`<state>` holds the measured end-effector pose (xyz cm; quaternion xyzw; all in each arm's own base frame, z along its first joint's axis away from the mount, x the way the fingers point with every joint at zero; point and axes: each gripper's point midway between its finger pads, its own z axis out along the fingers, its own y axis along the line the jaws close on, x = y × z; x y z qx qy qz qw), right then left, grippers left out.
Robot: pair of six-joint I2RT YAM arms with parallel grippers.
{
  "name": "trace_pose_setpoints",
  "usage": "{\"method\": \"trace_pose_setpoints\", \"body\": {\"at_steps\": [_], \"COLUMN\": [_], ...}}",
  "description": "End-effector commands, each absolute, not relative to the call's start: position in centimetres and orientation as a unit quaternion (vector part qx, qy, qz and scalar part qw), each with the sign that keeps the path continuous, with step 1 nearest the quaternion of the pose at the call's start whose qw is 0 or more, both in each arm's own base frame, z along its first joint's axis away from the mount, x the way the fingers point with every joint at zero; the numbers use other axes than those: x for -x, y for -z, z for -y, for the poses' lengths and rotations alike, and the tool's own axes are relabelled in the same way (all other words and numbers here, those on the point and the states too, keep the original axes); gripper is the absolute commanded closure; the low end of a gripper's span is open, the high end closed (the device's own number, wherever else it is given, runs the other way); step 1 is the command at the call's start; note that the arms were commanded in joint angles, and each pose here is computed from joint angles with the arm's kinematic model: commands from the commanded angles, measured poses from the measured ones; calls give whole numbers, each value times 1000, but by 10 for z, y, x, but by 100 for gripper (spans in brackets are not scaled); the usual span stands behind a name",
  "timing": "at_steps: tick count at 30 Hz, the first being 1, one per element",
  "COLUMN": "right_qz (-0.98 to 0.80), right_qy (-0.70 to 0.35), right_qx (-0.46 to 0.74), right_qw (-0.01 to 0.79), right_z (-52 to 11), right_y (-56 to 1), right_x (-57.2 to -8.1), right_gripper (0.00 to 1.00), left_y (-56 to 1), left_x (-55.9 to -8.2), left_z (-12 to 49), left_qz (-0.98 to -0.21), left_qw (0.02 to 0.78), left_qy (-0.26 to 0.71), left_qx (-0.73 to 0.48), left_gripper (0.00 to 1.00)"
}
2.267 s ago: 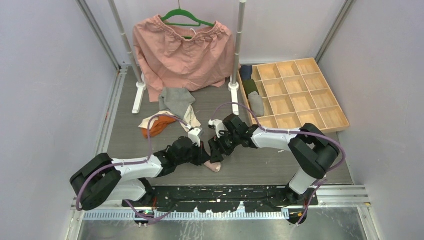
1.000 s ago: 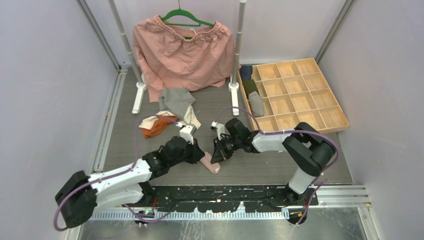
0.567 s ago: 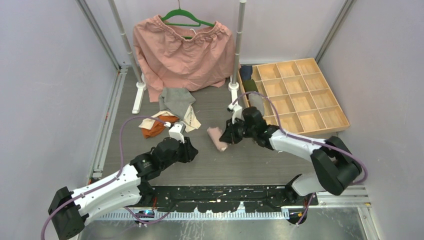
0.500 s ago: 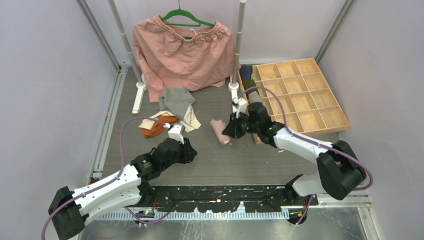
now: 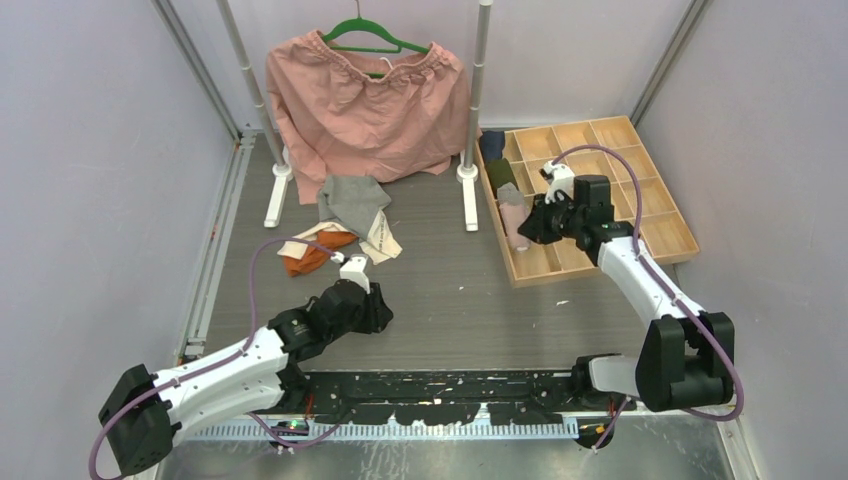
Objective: Roll the underwear
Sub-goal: Pick up the underwear from the center of the board, then place the underwear in the storage box.
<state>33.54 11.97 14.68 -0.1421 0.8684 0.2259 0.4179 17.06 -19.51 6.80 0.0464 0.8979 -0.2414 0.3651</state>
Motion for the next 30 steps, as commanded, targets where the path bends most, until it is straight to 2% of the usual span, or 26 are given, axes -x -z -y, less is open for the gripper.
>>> {"method": "trace_pose_setpoints", "body": {"at_steps": [1, 11, 26, 30], "right_qz": [-877, -885, -904, -909], "right_qy": [-238, -240, -220, -216], "right_qx": [175, 180, 158, 152], "right_qw": [380, 356, 332, 322], "right_z": [-105, -100, -93, -91], "right_y": [-145, -136, -109, -100], "right_x": [-321, -308, -327, -328], "right_gripper": [99, 99, 99, 96], "left_y": [-80, -83, -80, -80], "left_x": [-172, -171, -172, -173], "left_z": [202, 204, 209, 210], "left_qz": [-890, -887, -888, -887], "left_qw": [371, 372, 369, 369], "left_qy": [259, 266, 269, 271], "left_qx": [-57, -63, -64, -64], "left_gripper": [64, 64, 66, 66]}}
